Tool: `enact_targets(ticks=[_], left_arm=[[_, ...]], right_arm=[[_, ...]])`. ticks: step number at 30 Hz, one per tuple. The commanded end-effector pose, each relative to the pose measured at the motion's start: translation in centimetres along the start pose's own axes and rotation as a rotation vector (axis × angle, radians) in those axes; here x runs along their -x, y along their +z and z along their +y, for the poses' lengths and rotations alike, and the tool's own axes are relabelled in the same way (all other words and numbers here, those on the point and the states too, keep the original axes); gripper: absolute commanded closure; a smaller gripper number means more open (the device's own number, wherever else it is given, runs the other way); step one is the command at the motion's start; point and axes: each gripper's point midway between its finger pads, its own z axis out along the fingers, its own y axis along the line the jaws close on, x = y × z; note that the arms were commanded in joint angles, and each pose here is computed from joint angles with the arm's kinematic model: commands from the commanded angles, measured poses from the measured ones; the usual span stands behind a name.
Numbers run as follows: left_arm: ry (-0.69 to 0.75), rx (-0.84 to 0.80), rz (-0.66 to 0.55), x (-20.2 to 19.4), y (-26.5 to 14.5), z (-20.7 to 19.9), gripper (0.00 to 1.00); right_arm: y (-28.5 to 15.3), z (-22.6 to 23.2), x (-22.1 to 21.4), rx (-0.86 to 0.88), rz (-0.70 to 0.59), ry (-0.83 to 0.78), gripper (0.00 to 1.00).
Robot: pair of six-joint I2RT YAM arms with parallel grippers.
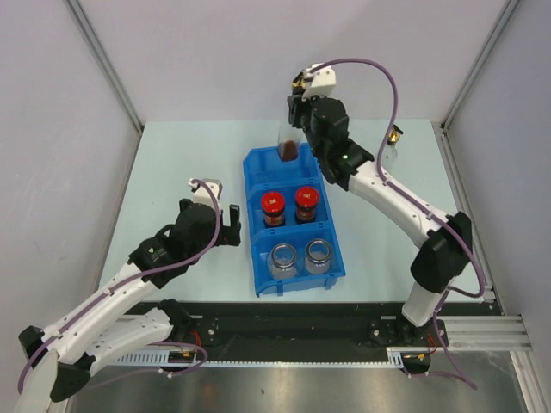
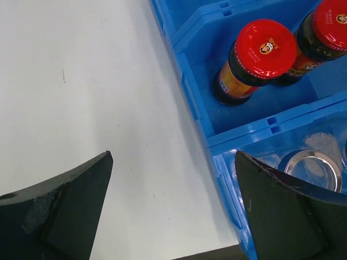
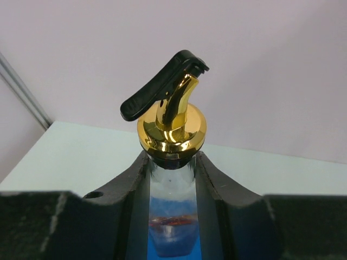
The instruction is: Organize the condiment bottles
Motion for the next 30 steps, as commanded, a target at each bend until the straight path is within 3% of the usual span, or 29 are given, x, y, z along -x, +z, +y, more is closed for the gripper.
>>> enact_targets(ticks=[1, 10, 30], left_arm=[[-0.05, 0.0, -0.054, 1.1, -0.4, 0.2, 0.0], [-0.056, -0.028, -0.057, 1.2, -0.6, -0.2, 0.01], [-0.055, -0.03, -0.055, 1.1, -0.5, -0.3, 0.0]], right_arm=[[1.2, 3.5, 3.0, 0.055, -0.095, 0.039, 1.0], [3.8, 7.0, -2.6, 0.077, -0.008, 0.004, 1.0], [6.0, 7.5, -10.5, 0.061, 0.078, 0.029, 1.0]])
